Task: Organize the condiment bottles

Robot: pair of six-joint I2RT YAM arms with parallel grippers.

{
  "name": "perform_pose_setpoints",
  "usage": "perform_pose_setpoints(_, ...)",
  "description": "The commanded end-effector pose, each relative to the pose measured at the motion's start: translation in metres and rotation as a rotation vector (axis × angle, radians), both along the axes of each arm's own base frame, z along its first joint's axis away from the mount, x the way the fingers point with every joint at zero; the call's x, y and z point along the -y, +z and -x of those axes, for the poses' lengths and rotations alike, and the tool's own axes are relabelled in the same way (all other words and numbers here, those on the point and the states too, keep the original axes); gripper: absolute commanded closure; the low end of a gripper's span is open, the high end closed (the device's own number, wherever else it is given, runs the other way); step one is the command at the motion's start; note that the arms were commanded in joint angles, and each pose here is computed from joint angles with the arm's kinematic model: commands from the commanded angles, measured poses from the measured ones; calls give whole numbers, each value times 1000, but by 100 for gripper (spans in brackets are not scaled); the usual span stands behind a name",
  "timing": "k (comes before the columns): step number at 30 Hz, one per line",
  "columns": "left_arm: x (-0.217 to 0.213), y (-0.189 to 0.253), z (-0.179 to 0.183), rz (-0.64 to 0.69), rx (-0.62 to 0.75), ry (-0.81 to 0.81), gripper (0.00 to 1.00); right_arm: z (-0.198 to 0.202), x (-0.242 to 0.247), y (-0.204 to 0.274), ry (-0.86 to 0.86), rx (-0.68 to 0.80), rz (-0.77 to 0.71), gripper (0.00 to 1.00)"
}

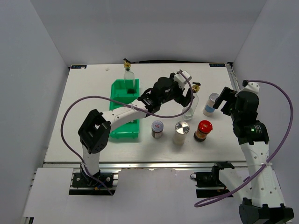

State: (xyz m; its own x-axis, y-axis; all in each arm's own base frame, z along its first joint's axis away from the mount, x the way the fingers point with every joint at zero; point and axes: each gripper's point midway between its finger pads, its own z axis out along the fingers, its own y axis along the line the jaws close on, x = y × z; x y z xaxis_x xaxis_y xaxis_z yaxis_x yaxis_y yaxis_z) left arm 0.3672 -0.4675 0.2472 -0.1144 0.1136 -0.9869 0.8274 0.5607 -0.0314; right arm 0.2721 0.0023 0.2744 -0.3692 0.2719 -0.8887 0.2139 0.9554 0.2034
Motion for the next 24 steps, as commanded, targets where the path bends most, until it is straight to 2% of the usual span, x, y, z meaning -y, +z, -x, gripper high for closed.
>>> perform_pose_setpoints(1, 9, 54, 2, 106, 101, -24, 2, -1, 1, 18, 6, 52, 11, 11)
perform_pose_setpoints(14, 47, 26, -25, 55, 107, 8, 2, 4, 1, 26, 19, 98, 21, 11)
perform_pose_setpoints(16, 47, 25, -26, 56, 113, 19, 5, 5, 0, 28, 23, 106, 21, 10)
perform_pose_setpoints(19, 48, 28, -26, 69, 123, 20, 19, 6, 0, 30, 25, 119, 22, 11)
perform_pose_setpoints(20, 49, 31, -26, 75, 126, 20, 33, 6, 0, 30, 25, 121, 22, 11)
perform_pose_setpoints(23, 50, 38, -24, 91, 127, 9, 52, 7, 1, 32, 24, 130, 25, 11)
perform_pose_setpoints(24, 51, 44, -19, 105, 130, -11, 65, 7, 1, 32, 24, 130, 25, 10)
